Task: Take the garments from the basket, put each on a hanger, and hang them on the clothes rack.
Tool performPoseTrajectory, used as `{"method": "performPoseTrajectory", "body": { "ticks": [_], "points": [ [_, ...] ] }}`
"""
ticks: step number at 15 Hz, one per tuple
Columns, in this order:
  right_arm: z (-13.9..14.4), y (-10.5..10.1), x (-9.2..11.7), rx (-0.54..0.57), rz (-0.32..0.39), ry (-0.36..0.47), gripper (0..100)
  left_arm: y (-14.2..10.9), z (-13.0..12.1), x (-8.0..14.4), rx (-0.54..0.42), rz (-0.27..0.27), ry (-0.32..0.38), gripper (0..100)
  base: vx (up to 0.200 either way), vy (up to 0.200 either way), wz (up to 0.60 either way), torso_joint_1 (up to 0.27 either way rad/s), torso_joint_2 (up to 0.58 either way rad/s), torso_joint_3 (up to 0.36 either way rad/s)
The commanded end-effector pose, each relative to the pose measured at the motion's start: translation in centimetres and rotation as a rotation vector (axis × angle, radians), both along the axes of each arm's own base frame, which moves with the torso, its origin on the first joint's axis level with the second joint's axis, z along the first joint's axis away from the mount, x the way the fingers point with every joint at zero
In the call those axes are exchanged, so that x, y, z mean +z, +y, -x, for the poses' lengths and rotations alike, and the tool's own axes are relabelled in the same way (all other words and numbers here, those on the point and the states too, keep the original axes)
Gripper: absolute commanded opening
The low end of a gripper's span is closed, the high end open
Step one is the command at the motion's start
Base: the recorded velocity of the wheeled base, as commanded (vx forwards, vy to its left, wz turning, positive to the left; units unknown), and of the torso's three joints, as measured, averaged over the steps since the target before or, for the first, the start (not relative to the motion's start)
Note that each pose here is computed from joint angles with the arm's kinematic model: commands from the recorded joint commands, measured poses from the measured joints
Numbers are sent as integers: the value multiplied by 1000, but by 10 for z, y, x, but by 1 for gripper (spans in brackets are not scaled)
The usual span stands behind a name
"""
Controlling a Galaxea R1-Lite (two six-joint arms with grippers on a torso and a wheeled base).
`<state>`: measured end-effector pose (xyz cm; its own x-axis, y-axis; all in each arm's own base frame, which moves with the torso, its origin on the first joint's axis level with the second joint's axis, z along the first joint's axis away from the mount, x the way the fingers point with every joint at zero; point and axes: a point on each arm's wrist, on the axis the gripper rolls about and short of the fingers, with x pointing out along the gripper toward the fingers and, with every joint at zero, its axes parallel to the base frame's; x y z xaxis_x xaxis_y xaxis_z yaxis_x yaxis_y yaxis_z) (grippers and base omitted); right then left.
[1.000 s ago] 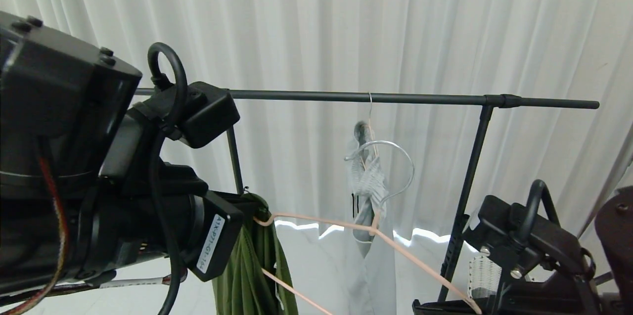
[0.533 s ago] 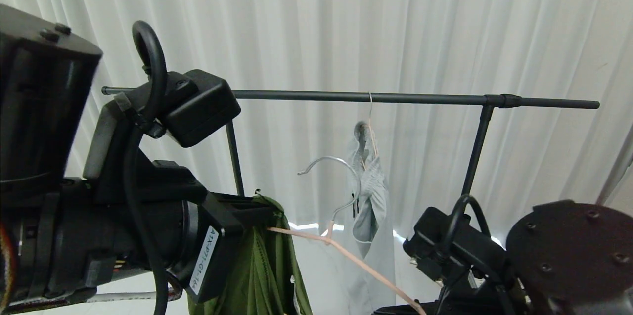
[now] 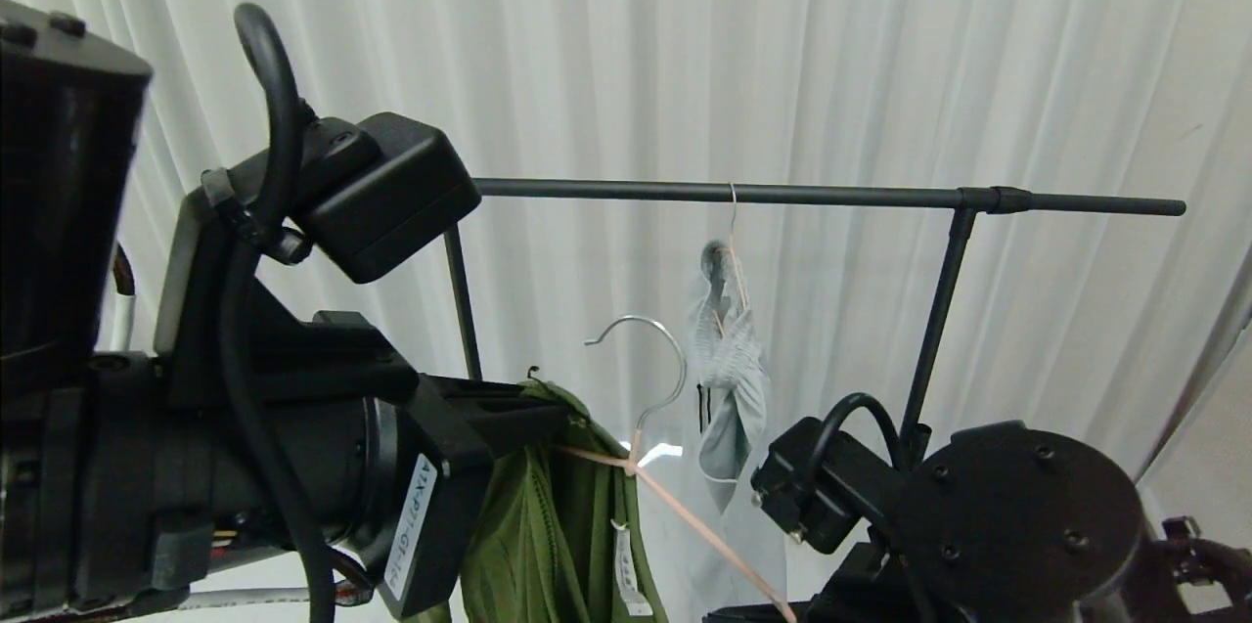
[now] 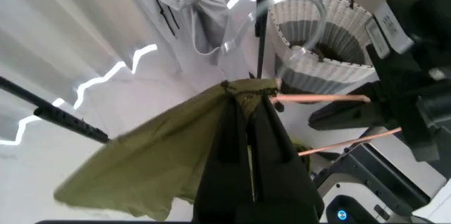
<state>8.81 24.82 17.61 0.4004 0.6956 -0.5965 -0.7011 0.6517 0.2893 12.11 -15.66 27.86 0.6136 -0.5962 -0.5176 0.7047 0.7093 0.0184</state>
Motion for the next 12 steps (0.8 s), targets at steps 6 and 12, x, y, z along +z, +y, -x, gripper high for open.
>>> {"method": "performPoseTrajectory", "body": {
  "ticks": [6, 12],
  "points": [
    [-15, -22, 24, -134, -86, -52, 0, 4, 13, -6, -33, -15, 0, 0, 0, 0, 0, 0, 0, 0],
    [-14, -26, 42, -176, -207, -134, 0, 0, 11, -10, -28, -8, -16, 0, 0, 0, 0, 0, 0, 0]
  ]
}}
